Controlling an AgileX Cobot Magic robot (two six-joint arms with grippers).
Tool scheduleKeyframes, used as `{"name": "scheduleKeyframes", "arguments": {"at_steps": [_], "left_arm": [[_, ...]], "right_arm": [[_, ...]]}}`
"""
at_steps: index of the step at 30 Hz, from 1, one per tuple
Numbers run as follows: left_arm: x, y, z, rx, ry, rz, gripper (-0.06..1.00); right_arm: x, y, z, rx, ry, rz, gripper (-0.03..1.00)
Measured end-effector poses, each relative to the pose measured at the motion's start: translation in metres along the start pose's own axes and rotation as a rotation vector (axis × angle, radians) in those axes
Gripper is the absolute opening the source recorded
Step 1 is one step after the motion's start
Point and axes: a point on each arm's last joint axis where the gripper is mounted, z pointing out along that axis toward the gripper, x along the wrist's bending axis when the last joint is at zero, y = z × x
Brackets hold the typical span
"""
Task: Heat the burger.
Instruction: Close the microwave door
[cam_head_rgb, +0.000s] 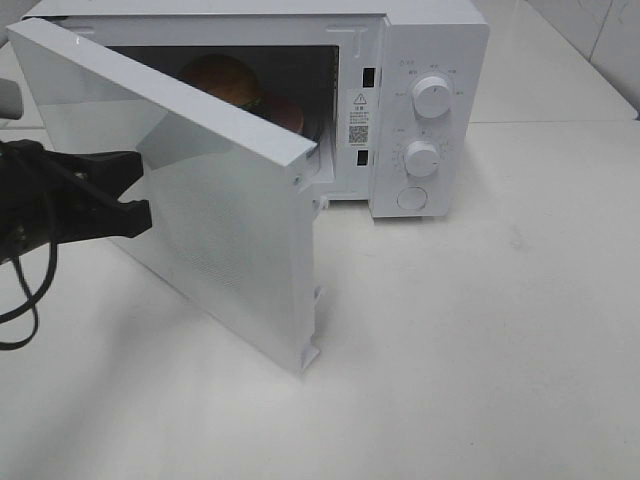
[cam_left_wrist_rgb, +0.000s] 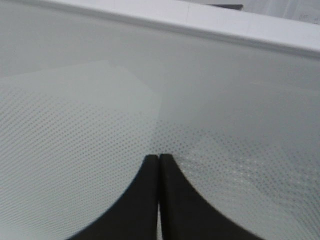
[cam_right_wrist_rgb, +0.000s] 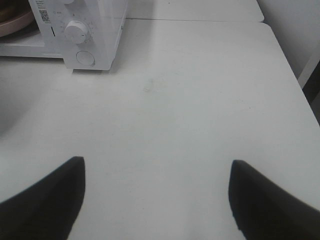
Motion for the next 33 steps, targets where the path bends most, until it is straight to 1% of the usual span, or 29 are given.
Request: {"name": "scheduleKeyframes", "arguments": {"at_steps": [3,5,8,10,11,12,14,15,16,18,21,26,27,31,33], "left_arm": [[-0.011,0.004,0.018,-0.012,-0.008,0.013,0.00],[-0.013,0.005,0.022,-0.015,-0.013,0.017,0.00],[-0.024,0.009,0.040,-0.027,-0.017,0.006,0.00],[-0.026,0.010,0.045,-0.030,-0.018,0.002,0.00],[-0.033,0.011,0.054,-0.036,-0.025,-0.008,0.00],[-0.033,0.011,0.054,-0.036,-0.025,-0.008,0.00],[-0.042,0.014,0.068,-0.045,-0.036,-0.016,0.00],[-0.042,0.014,0.068,-0.045,-0.036,-0.016,0.00],[-0.049,0.016,0.078,-0.045,-0.040,-0.017,0.00],[-0.052,0.017,0.082,-0.046,-0.039,-0.019,0.00],[-0.063,0.023,0.098,-0.061,-0.033,-0.029,0.00],[-0.067,0.026,0.113,-0.068,-0.026,-0.037,0.00],[-0.069,0.029,0.121,-0.063,-0.025,-0.047,0.00],[-0.071,0.030,0.132,-0.054,-0.023,-0.058,0.00],[-0.075,0.030,0.140,-0.033,-0.027,-0.066,0.00]], "right_arm": [[0.000,0.000,0.000,0.000,0.000,0.000,0.76],[0.000,0.000,0.000,0.000,0.000,0.000,0.76],[0.000,0.000,0.000,0.000,0.000,0.000,0.76],[0.000,0.000,0.000,0.000,0.000,0.000,0.76],[0.000,0.000,0.000,0.000,0.000,0.000,0.76],[0.000,0.000,0.000,0.000,0.000,0.000,0.76],[0.000,0.000,0.000,0.000,0.000,0.000,0.76],[0.000,0.000,0.000,0.000,0.000,0.000,0.76],[0.000,0.000,0.000,0.000,0.000,0.000,0.76],[0.000,0.000,0.000,0.000,0.000,0.000,0.76],[0.000,0.000,0.000,0.000,0.000,0.000,0.76],[0.000,0.000,0.000,0.000,0.000,0.000,0.76],[0.000,0.000,0.000,0.000,0.000,0.000,0.76],[0.000,0.000,0.000,0.000,0.000,0.000,0.76],[0.000,0.000,0.000,0.000,0.000,0.000,0.76]]}}
